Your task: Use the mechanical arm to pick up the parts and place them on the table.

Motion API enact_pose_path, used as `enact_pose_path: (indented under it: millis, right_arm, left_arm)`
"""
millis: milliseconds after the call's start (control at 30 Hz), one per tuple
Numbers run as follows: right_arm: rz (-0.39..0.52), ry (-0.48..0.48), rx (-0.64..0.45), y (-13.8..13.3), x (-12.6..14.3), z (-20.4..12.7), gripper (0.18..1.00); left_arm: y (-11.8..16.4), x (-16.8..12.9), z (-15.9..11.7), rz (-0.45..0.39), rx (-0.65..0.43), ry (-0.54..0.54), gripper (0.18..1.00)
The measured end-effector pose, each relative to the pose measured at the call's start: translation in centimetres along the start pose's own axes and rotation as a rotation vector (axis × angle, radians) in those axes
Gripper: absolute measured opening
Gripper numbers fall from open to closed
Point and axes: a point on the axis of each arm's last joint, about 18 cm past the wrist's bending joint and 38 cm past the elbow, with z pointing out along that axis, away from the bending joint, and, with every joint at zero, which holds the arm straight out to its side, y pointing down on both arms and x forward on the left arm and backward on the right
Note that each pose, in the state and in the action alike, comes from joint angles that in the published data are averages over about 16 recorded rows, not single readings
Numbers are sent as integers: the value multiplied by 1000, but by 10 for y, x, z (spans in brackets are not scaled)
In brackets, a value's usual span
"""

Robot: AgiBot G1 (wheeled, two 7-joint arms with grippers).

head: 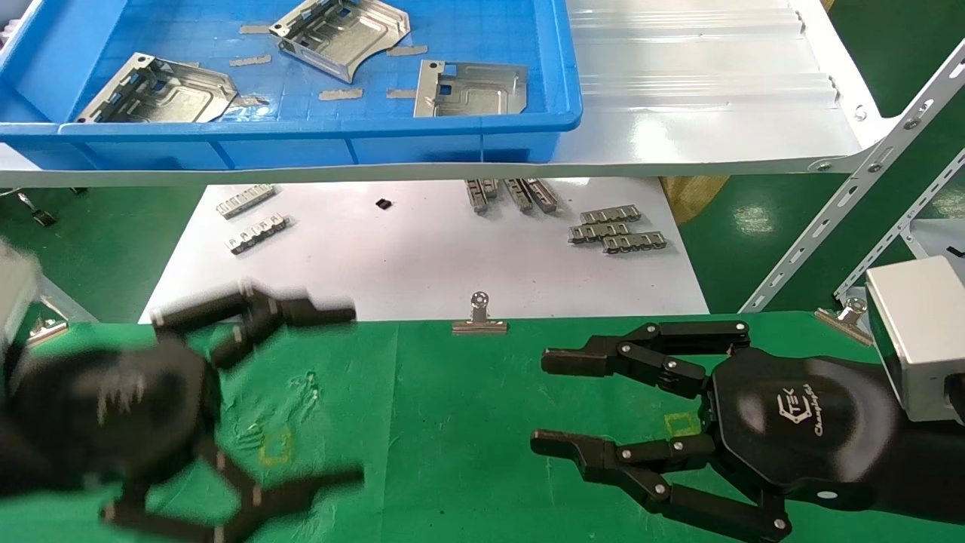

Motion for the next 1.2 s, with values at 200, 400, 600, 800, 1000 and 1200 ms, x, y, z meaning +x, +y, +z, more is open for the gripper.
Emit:
enact_pose_path:
  millis: [200, 400, 600, 800, 1000, 1200]
  right_arm:
    - [0, 0, 0, 0, 0, 0, 487]
    - [0, 0, 0, 0, 0, 0, 365]
    - [0, 0, 0, 0, 0, 0, 275]
    - [0, 0, 0, 0, 0, 0, 222]
    - [0, 0, 0, 0, 0, 0, 198]
    - [0, 0, 0, 0, 0, 0, 192]
  left_arm:
    - [-29, -73, 19, 68, -30, -155, 1001]
    - [-53, -155, 50, 76, -96, -331, 1001]
    - [-56, -214, 80, 60, -192, -500, 1001]
    - [-49, -248, 96, 53, -272, -654, 994]
    - [-41, -264, 101, 38, -322, -763, 968]
    - [-36, -271, 100, 14, -342, -820, 908]
